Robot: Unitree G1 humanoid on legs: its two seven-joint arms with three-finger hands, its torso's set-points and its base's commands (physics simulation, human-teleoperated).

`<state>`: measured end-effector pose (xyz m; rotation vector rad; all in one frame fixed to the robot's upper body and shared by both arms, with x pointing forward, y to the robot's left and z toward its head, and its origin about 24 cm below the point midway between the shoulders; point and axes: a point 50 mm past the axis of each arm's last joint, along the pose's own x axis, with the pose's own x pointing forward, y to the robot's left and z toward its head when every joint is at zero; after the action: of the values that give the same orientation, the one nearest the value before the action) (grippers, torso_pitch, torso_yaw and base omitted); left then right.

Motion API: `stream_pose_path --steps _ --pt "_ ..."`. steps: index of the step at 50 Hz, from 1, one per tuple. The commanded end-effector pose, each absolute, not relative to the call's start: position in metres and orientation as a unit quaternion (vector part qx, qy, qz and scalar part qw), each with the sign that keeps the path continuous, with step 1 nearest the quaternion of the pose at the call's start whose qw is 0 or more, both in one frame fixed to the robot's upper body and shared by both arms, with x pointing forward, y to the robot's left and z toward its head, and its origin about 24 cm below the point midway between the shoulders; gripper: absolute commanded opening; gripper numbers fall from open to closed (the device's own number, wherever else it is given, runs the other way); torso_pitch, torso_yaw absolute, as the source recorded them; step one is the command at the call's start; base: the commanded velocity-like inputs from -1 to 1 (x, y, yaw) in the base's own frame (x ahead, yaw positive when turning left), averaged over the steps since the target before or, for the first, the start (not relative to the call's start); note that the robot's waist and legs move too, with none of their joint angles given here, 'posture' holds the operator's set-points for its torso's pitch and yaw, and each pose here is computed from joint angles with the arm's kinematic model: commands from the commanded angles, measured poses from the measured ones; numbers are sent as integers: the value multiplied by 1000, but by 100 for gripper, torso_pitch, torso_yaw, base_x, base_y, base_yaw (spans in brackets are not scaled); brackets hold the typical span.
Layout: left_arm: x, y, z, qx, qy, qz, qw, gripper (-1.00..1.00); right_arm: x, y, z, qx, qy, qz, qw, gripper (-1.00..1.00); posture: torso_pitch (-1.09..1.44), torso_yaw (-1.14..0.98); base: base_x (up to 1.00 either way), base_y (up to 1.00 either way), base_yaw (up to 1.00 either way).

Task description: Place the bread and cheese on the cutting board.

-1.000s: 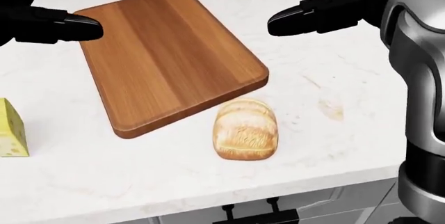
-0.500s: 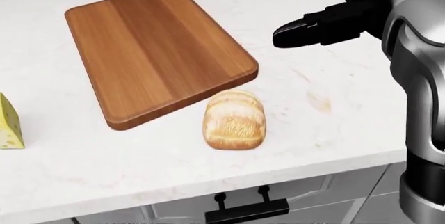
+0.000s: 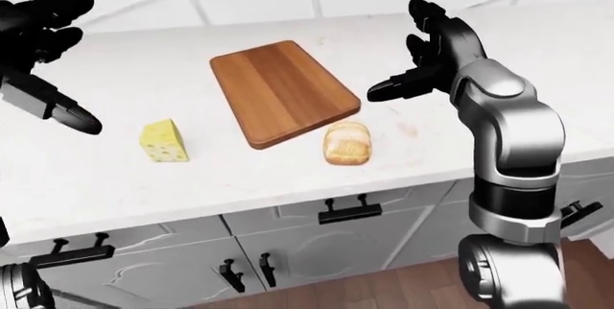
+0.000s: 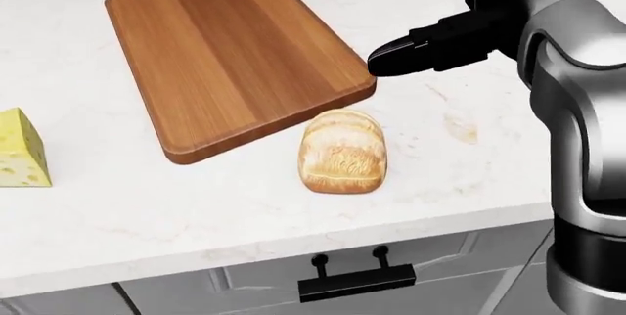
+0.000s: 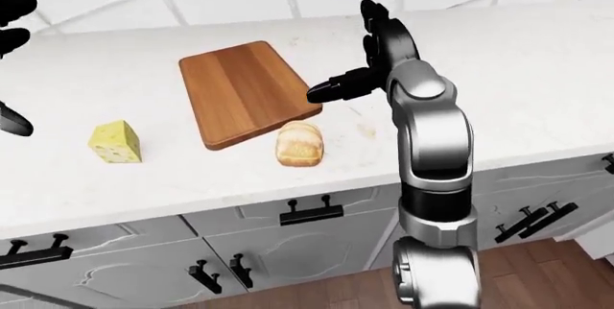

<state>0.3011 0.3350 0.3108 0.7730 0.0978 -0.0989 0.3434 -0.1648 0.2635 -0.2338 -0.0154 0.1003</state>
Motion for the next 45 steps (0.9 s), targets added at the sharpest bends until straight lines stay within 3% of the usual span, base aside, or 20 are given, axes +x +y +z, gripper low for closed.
stream_pose_path --steps 1,45 --pt "293 334 330 403 3 -32 915 100 339 -165 281 -127 -53 46 989 100 0 0 0 0 0" --pt "262 317 275 392 8 -137 910 100 339 -162 271 -134 -43 51 989 100 0 0 0 0 0"
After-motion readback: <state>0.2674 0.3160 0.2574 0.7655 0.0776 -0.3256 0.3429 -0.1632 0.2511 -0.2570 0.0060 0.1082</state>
